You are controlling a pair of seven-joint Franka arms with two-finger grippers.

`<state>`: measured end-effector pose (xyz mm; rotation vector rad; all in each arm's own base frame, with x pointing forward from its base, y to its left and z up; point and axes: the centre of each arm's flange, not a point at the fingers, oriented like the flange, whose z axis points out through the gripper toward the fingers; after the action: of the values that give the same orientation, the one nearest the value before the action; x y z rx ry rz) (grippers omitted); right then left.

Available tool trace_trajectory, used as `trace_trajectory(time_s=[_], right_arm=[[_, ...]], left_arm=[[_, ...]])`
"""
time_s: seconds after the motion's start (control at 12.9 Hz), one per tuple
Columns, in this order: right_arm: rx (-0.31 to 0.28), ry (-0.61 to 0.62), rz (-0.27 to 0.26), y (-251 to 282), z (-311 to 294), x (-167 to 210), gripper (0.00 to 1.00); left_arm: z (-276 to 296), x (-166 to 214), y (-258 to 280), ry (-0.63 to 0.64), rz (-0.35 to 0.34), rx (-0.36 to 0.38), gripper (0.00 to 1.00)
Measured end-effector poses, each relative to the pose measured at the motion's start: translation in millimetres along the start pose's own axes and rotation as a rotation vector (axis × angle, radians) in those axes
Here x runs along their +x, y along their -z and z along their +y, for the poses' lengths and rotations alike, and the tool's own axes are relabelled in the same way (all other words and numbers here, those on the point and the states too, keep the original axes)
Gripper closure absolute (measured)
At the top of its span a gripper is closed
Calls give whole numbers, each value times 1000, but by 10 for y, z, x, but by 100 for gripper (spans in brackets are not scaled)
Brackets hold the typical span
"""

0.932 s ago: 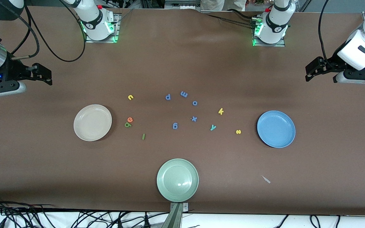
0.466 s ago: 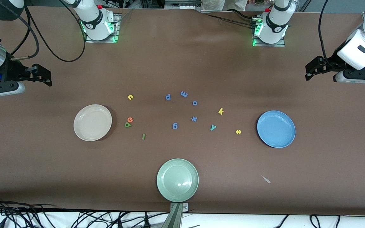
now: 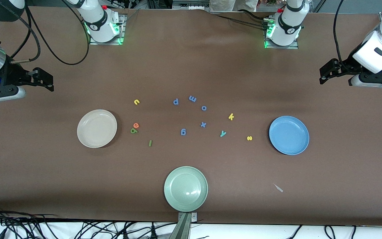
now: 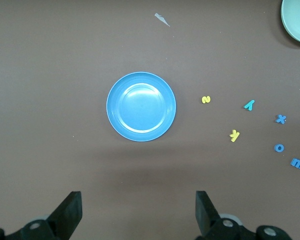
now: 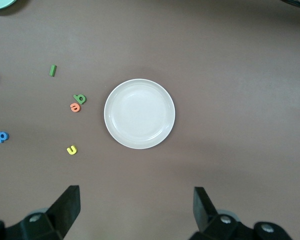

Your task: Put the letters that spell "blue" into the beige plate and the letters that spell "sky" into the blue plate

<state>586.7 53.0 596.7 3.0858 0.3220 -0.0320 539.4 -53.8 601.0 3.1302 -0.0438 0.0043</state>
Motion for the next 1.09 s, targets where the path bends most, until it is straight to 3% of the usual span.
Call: trace_trajectory(time_s=[1.09], right_arm=[[0,-7,-2,-13,29,3,0]], left_arm=[[-12,-1,-3,1,-3,0,0]])
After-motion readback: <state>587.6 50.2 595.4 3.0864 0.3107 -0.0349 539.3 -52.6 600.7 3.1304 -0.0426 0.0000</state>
